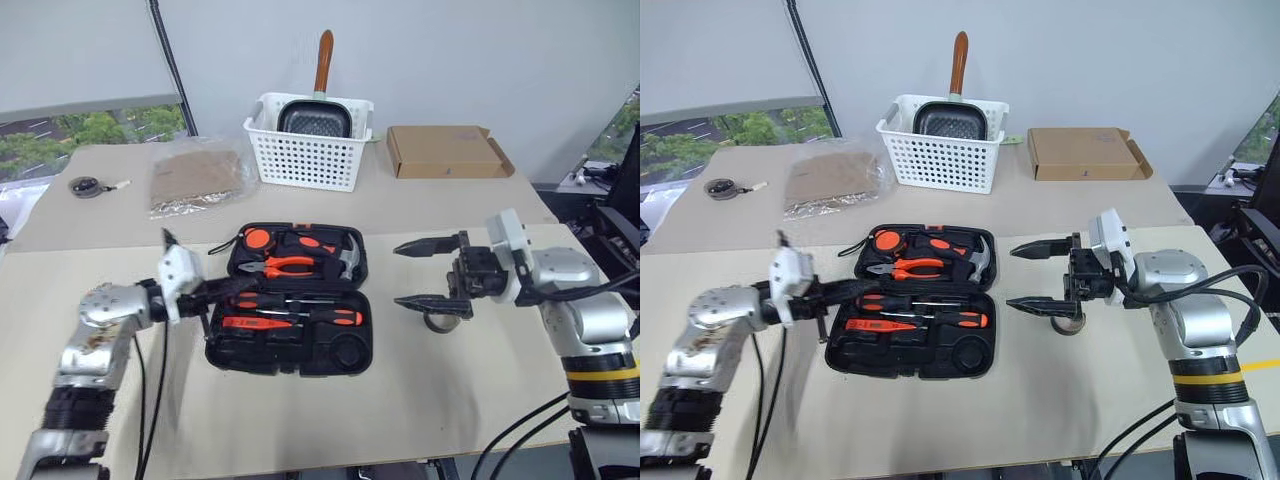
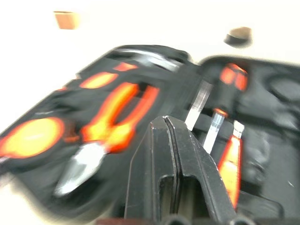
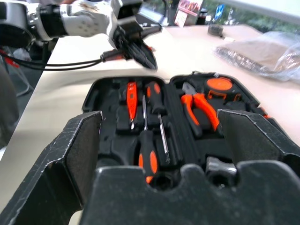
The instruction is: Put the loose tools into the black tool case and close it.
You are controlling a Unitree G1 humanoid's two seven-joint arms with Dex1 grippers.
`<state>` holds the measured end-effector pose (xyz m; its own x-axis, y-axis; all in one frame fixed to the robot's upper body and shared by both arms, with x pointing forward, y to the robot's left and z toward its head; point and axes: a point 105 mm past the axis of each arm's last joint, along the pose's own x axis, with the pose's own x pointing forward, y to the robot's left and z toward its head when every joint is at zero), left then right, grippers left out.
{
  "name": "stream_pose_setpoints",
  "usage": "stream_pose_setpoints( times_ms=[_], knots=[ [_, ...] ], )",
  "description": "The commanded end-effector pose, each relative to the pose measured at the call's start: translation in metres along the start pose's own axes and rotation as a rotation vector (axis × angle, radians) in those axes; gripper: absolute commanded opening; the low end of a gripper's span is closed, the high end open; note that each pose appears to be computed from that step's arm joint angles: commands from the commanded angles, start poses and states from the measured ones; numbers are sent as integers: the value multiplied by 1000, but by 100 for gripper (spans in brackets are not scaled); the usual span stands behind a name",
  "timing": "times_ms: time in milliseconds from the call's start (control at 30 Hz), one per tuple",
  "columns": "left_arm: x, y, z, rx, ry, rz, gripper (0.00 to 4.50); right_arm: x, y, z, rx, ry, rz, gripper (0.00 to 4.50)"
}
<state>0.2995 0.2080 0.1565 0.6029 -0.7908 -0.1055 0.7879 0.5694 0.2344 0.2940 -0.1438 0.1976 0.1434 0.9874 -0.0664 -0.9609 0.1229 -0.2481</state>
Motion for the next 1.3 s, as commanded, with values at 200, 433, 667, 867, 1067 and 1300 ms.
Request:
stream_pose_setpoints(
  times_ms=[200, 433, 667, 867, 1067, 1300],
  knots=[
    [-89, 39, 8, -125, -16, 624, 261, 10, -14, 3, -56, -42, 82, 450],
    [-144, 41, -30, -163, 151, 977, 447, 15, -24, 3, -79, -52, 156, 450],
    [-163, 38, -63, -271, 272, 1145, 447, 23, -28, 6, -93, -55, 188, 450],
    [-155, 30, -88, -382, 349, 1121, 447, 24, -28, 9, -100, -54, 195, 450],
    [-159, 29, -107, -565, 344, 1207, 396, 21, -28, 9, -107, -50, 188, 450],
    [-162, 33, -108, -594, 329, 1231, 188, 19, -27, 10, -113, -51, 179, 450]
  ],
)
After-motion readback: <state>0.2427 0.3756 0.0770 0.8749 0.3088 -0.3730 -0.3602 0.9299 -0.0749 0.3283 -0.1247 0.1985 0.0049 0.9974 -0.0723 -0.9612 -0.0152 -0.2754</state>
